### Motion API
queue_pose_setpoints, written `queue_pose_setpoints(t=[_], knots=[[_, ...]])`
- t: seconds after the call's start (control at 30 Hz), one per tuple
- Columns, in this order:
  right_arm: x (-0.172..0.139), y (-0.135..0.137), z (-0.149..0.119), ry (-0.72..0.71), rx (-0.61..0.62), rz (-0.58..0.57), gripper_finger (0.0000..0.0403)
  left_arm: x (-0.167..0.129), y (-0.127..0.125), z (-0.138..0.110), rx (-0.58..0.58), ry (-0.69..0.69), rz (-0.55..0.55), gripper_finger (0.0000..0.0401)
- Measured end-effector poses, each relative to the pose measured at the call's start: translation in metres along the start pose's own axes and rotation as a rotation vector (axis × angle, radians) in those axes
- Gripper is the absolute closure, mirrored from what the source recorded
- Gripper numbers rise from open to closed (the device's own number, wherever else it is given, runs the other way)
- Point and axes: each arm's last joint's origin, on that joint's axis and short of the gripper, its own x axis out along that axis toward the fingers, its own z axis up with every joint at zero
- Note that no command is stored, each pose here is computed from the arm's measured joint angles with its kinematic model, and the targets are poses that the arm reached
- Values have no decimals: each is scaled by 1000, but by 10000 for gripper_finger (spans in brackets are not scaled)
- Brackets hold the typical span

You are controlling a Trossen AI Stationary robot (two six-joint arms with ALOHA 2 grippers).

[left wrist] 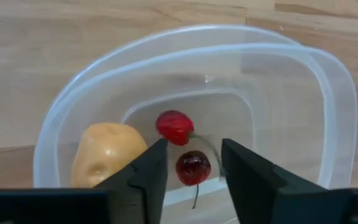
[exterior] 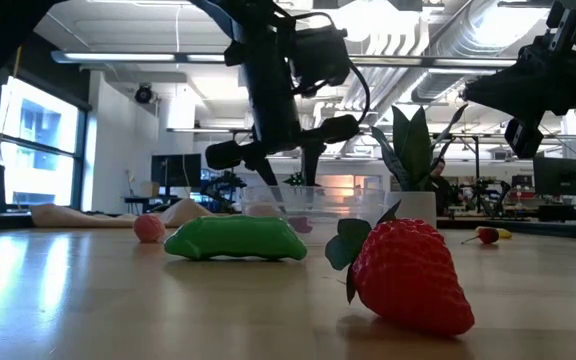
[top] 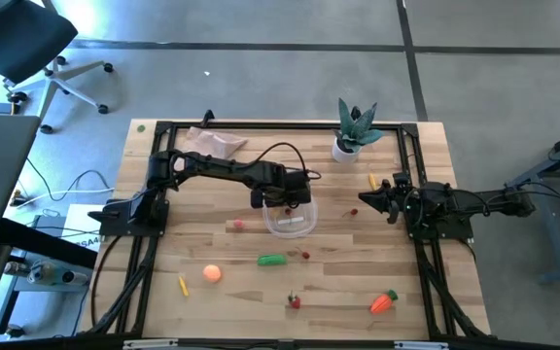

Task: Pick and placing Produce into tupperware
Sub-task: Put the pink peach into the transparent bin

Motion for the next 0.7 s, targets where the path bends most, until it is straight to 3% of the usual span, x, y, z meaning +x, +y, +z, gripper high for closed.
queue_pose_setpoints(t=[0.13, 0.33, 0.5, 0.7], knots=[[0, 0, 0, 0, 0, 0, 366, 0, -1, 0, -1, -2, -10, 229], [0, 0, 0, 0, 0, 0, 366, -7, -2, 1, -3, 1, -30, 237], [0, 0, 0, 0, 0, 0, 366, -36, -1, 3, -6, 1, -74, 256], [0, 0, 0, 0, 0, 0, 366, -90, 22, 5, -55, 15, -3, 280]])
